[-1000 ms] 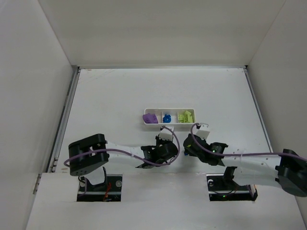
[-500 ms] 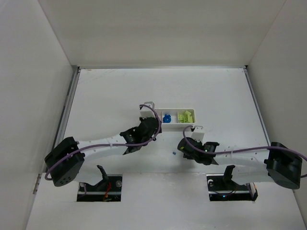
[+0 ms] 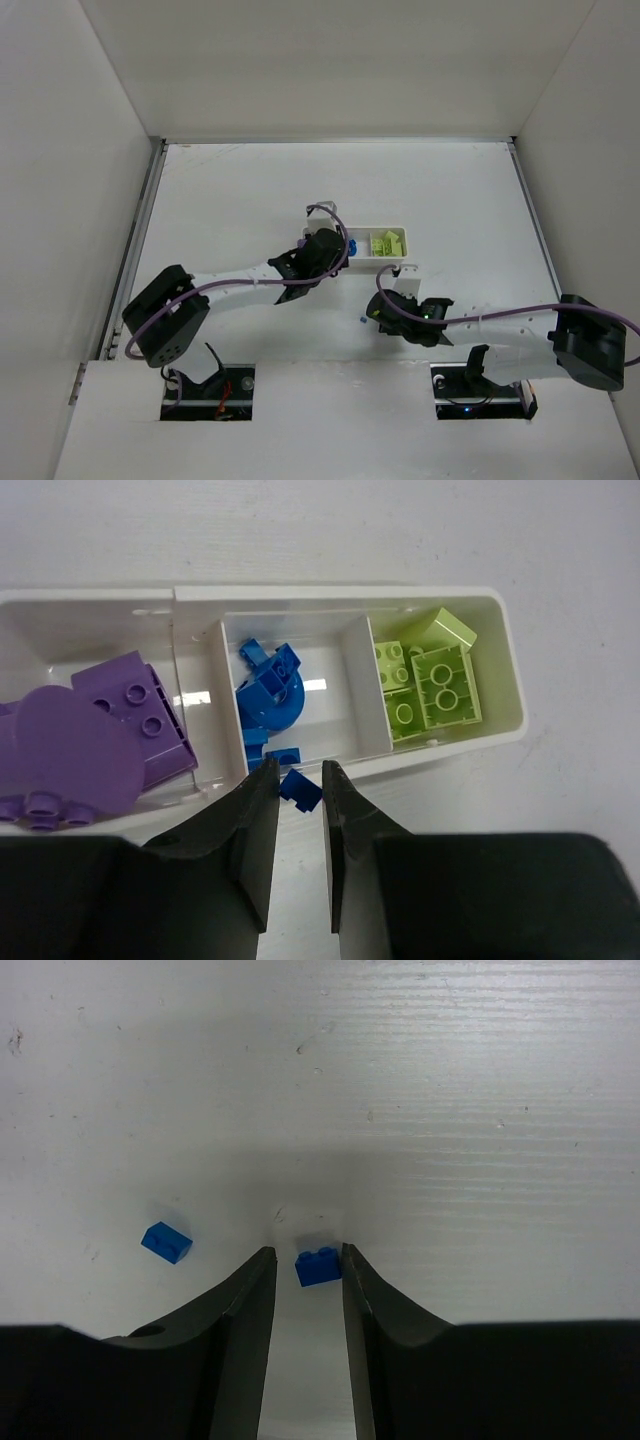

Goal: Sort the legos into containers by color

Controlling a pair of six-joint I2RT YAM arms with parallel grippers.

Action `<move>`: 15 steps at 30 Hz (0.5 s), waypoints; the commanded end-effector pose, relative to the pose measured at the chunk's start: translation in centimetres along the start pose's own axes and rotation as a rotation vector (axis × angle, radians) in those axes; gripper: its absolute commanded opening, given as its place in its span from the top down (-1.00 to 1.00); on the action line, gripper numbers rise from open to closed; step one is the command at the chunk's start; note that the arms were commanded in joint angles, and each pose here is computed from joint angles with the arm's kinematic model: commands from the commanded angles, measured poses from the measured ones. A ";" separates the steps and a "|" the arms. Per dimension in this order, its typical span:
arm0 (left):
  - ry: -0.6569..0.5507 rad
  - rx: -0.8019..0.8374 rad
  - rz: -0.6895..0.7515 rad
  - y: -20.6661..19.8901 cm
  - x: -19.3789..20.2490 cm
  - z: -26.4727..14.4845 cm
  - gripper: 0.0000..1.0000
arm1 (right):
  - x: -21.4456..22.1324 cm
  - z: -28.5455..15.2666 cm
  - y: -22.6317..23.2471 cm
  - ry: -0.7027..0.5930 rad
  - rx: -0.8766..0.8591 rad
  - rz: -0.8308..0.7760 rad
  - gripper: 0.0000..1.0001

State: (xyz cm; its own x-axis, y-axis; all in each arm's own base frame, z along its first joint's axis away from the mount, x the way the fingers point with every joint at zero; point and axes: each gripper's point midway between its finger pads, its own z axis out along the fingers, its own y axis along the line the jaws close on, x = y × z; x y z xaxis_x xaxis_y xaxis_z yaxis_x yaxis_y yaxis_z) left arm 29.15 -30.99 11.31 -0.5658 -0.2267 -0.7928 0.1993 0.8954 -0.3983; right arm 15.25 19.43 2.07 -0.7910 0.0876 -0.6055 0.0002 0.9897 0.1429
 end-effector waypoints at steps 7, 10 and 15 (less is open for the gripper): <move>0.003 0.014 -0.003 -2.2 -1.1 4.0 0.63 | 0.1 -0.3 1.0 0.023 -0.015 -0.032 0.34; 0.008 0.001 0.009 -2.1 -0.9 4.9 0.52 | 0.1 -0.3 1.0 0.023 -0.015 -0.032 0.39; 0.010 -0.014 0.015 -1.7 -0.7 5.4 0.30 | 0.0 -0.4 0.8 0.013 -0.018 -0.018 0.50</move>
State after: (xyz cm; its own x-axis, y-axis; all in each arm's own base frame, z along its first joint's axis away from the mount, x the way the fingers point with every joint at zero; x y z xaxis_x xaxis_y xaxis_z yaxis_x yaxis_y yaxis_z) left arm 32.46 -33.76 7.63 -0.6120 -0.1778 -0.7706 0.1794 0.9178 -0.3542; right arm 15.31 19.60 1.99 -0.7943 0.0650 -0.6041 -0.0147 0.9919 0.1260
